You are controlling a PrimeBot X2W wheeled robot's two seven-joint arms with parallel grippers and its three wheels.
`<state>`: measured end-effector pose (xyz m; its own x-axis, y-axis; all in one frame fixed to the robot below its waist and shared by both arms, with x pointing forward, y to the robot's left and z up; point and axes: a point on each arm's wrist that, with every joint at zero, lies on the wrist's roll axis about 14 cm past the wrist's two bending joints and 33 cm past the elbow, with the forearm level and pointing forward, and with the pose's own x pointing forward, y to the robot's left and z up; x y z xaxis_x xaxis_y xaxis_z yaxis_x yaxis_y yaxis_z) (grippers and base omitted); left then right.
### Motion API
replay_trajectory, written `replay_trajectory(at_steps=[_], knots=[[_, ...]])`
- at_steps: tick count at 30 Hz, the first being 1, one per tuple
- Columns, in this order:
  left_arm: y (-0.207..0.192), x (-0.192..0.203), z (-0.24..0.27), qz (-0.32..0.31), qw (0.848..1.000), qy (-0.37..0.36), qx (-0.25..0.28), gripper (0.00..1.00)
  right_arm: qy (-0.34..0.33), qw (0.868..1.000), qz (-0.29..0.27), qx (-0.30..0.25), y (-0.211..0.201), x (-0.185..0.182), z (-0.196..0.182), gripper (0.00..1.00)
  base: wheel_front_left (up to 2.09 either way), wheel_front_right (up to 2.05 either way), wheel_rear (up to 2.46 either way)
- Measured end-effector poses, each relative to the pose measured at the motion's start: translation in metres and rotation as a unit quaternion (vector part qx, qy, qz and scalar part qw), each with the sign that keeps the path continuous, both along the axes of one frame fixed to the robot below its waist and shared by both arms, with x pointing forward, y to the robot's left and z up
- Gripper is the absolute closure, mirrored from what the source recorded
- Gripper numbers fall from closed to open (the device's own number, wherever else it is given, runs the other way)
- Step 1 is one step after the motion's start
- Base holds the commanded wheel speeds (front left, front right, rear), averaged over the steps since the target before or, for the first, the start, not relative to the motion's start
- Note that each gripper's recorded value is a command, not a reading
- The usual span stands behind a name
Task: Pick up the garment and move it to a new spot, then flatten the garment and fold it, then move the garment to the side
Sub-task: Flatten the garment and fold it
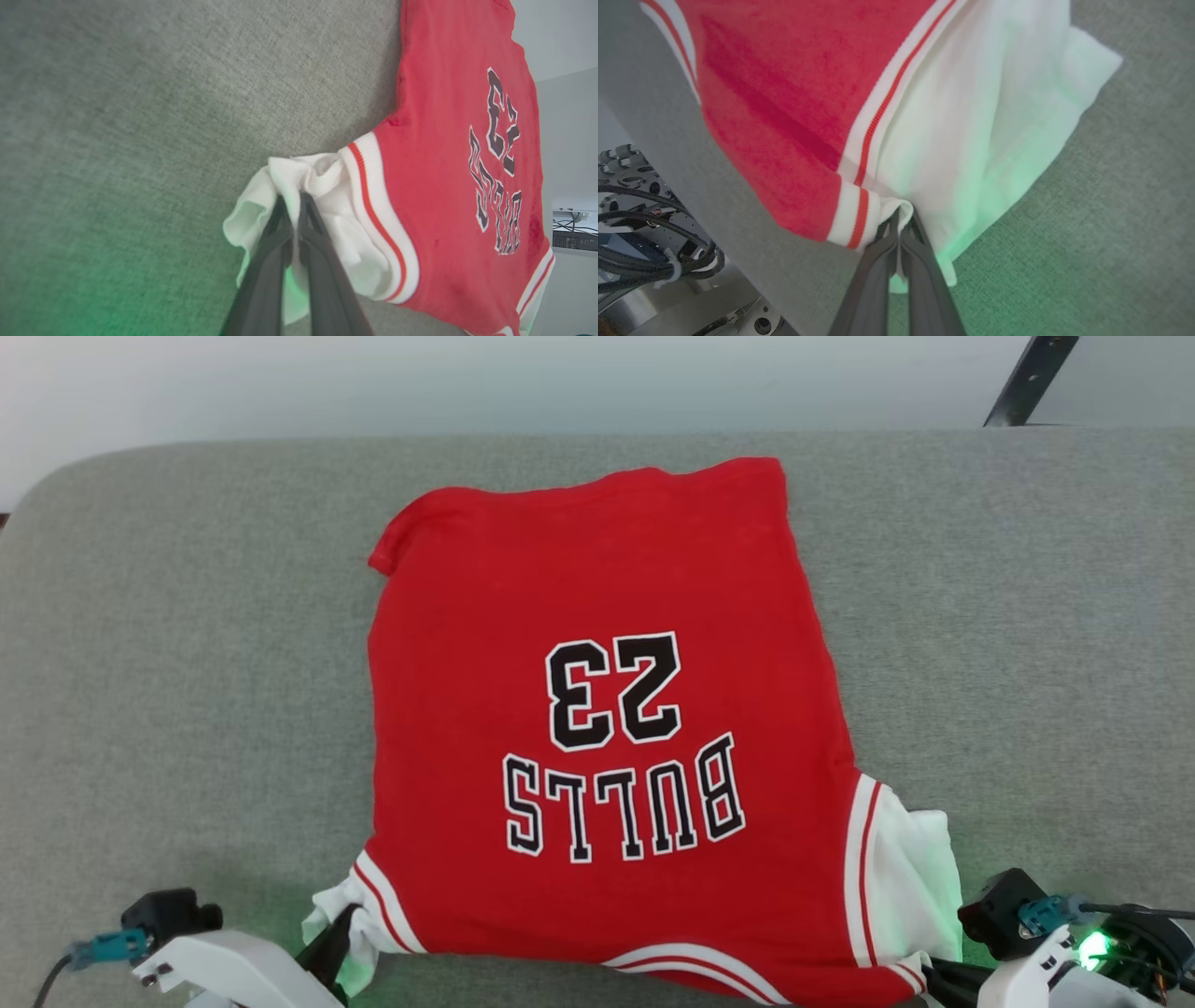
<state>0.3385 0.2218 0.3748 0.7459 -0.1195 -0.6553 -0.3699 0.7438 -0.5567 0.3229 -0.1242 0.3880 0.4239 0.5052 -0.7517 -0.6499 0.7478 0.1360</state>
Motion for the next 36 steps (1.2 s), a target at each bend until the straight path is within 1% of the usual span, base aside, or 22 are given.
replay_trajectory(at_steps=[8, 9, 10, 11, 12, 14, 17, 23, 26, 29, 32, 34, 36], knots=[[-0.001, 0.004, -0.015, -0.007, 1.000, 0.010, 0.009, 1.00, 0.003, 1.000, 0.014, -0.002, 0.005, 0.008, -0.015, 1.00, 0.00, 0.00, 0.00], [0.000, 0.005, -0.016, -0.006, 1.000, 0.010, 0.008, 1.00, 0.003, 1.000, 0.017, -0.003, 0.005, 0.009, -0.016, 0.93, 0.00, 0.00, 0.00], [-0.001, 0.007, -0.016, -0.006, 1.000, 0.009, 0.008, 1.00, 0.002, 1.000, 0.018, -0.003, 0.005, 0.010, -0.016, 0.71, 0.00, 0.00, 0.00], [-0.001, 0.009, -0.016, -0.006, 1.000, 0.007, 0.008, 1.00, 0.002, 1.000, 0.018, -0.003, 0.005, 0.011, -0.017, 0.21, 0.00, 0.00, 0.00], [-0.001, 0.010, -0.017, -0.006, 1.000, 0.007, 0.008, 1.00, 0.002, 1.000, 0.017, -0.003, 0.005, 0.011, -0.017, 0.00, 0.00, 0.00, 0.00], [-0.001, 0.011, -0.017, -0.007, 1.000, 0.005, 0.006, 1.00, -0.001, 1.000, 0.011, 0.006, 0.006, 0.013, -0.012, 0.00, 0.00, 0.00, 0.00], [-0.002, 0.012, -0.016, -0.005, 1.000, -0.002, 0.004, 1.00, -0.003, 0.999, -0.006, 0.031, 0.009, 0.020, 0.004, 0.00, 0.00, 0.00, 0.00], [-0.006, 0.011, -0.013, -0.002, 1.000, -0.011, -0.001, 1.00, -0.029, 0.997, -0.036, 0.053, -0.010, 0.048, 0.058, 0.00, 0.00, 0.00, 0.00], [-0.008, 0.013, -0.011, -0.003, 1.000, -0.017, -0.003, 1.00, -0.062, 0.995, -0.052, 0.055, -0.021, 0.079, 0.090, 0.00, 0.00, 0.00, 0.00], [-0.012, 0.018, -0.008, -0.008, 1.000, -0.025, -0.004, 1.00, -0.092, 0.992, -0.072, 0.053, -0.028, 0.119, 0.115, 0.00, 0.00, 0.00, 0.00], [-0.017, 0.025, -0.004, -0.019, 0.999, -0.034, -0.004, 1.00, -0.097, 0.992, -0.085, 0.015, -0.032, 0.158, 0.120, 0.00, 0.00, 0.00, 0.00], [-0.021, 0.030, 0.001, -0.025, 0.999, -0.042, -0.007, 1.00, -0.096, 0.991, -0.096, 0.011, -0.024, 0.186, 0.122, 0.00, 0.00, 0.00, 0.00], [-0.024, 0.037, 0.005, -0.029, 0.998, -0.052, -0.009, 1.00, -0.091, 0.991, -0.098, -0.011, -0.015, 0.213, 0.120, 0.00, 0.00, 0.00, 0.00]])
